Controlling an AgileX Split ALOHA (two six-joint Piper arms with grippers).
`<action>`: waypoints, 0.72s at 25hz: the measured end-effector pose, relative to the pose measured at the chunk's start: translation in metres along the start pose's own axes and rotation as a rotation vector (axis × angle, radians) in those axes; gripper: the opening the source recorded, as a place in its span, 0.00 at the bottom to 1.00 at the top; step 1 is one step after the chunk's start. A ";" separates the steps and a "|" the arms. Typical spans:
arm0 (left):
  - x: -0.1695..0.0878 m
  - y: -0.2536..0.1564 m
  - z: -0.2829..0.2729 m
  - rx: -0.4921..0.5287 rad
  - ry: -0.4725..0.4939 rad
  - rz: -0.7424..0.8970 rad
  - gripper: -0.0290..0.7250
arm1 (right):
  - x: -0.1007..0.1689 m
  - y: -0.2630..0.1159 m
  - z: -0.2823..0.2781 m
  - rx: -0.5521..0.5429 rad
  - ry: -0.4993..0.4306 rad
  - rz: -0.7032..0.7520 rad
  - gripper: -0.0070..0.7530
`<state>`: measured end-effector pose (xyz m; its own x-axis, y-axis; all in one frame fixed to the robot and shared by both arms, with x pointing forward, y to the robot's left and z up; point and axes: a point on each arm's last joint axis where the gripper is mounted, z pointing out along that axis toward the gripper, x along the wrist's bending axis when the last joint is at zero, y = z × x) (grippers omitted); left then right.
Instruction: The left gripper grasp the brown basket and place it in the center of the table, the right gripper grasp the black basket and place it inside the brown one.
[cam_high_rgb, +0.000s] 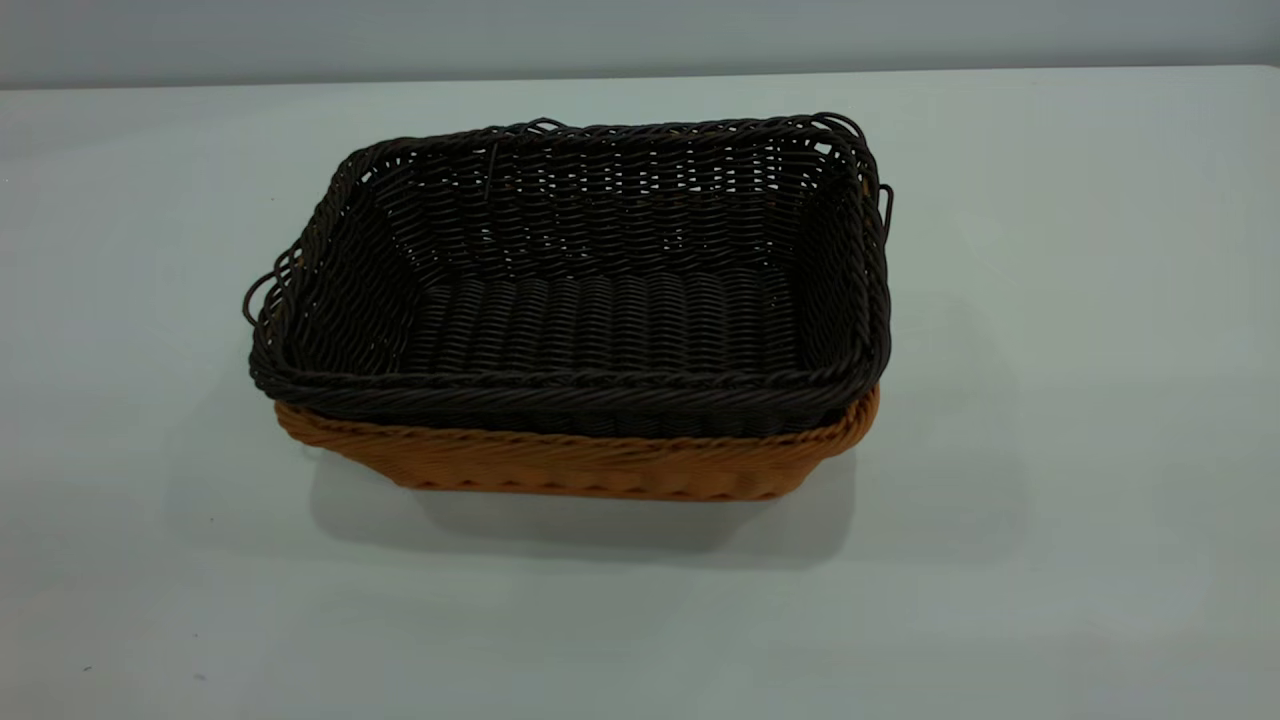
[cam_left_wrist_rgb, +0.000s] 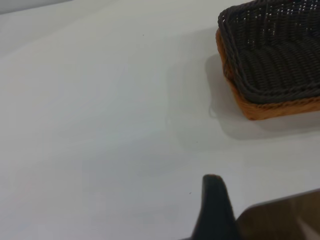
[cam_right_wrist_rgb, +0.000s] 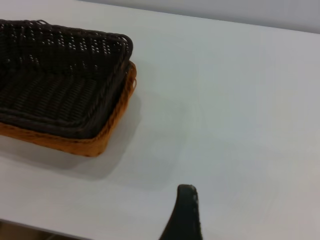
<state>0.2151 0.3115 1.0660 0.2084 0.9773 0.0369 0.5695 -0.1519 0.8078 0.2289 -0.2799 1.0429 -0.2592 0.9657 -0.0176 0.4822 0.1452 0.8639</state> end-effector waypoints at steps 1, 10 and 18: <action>0.000 0.000 0.000 0.000 0.000 0.000 0.67 | 0.000 0.000 0.000 0.000 0.003 0.004 0.78; -0.001 -0.012 0.024 0.066 -0.002 -0.031 0.67 | 0.000 0.000 0.000 -0.002 0.003 0.006 0.78; -0.003 -0.015 0.032 0.077 -0.013 -0.034 0.67 | 0.000 0.000 0.000 -0.002 0.003 0.007 0.78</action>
<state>0.2312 0.3063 1.0353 0.1984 0.9801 0.0022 0.6356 -0.1304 0.7609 0.2291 -0.2797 1.0429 -0.2580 0.9661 -0.0103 0.4819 0.1380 0.8653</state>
